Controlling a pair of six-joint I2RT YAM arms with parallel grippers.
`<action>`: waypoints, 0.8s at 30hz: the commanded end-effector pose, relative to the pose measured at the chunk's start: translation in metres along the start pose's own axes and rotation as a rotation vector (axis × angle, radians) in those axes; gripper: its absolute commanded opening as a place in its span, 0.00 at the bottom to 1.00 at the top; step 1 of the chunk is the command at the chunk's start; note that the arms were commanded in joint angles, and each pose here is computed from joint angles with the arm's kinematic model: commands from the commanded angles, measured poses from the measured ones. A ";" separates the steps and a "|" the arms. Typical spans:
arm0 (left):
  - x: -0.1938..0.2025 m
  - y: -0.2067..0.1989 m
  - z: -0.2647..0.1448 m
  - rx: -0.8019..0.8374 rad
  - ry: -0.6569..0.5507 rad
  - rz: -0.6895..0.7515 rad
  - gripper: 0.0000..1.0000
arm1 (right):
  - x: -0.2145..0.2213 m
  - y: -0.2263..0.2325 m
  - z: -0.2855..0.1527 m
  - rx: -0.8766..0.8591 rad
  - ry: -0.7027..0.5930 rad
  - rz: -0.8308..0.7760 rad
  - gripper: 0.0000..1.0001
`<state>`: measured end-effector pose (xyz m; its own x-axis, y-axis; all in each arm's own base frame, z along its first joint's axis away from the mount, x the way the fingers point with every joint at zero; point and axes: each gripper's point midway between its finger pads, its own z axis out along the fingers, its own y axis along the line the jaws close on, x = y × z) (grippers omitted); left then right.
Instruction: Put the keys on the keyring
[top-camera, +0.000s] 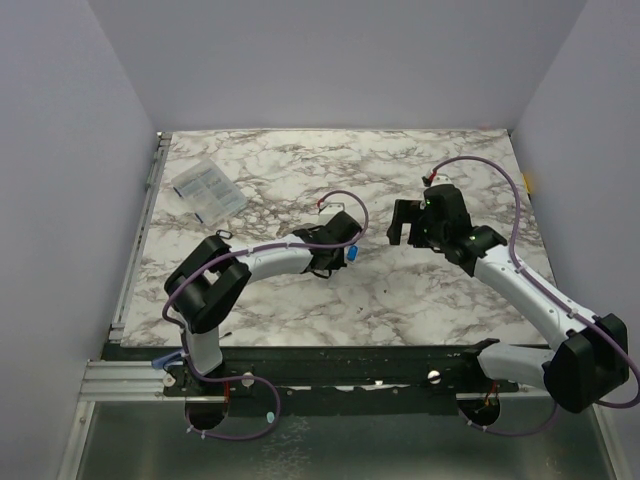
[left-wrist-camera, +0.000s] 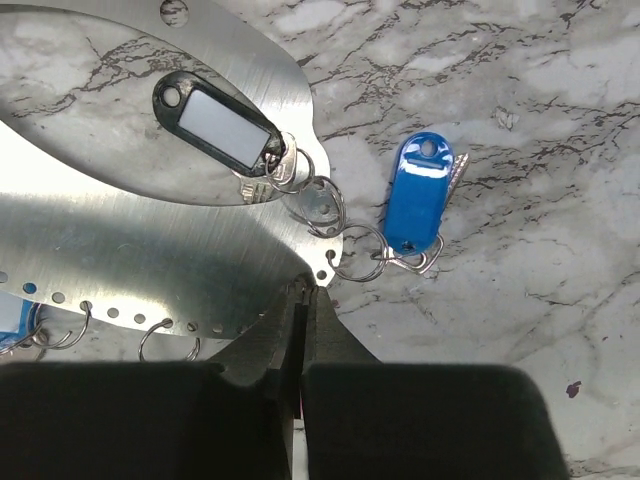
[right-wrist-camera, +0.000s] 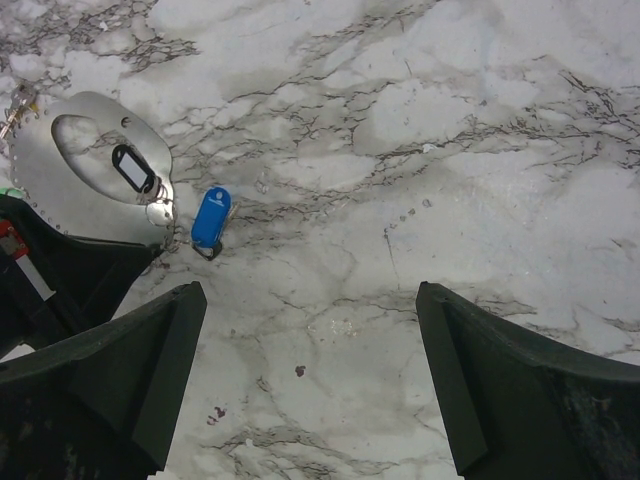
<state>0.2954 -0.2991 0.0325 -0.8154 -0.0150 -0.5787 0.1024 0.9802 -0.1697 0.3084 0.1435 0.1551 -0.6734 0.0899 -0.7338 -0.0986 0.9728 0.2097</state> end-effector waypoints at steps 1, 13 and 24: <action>-0.008 -0.003 0.001 -0.007 -0.026 0.021 0.00 | 0.012 -0.001 0.001 -0.001 0.040 -0.016 0.99; -0.041 -0.005 -0.058 0.103 -0.164 0.174 0.00 | -0.009 0.032 -0.022 -0.195 -0.052 -0.019 0.99; -0.057 -0.014 -0.131 0.313 -0.287 0.297 0.00 | -0.036 0.086 -0.071 -0.546 -0.213 -0.077 1.00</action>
<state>0.2791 -0.2812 0.1477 -0.6118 0.1183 -0.7821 0.3862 0.9076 -0.1647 0.2858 0.1850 0.2158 -0.5647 0.1237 -0.8159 -0.3713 0.8449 0.3851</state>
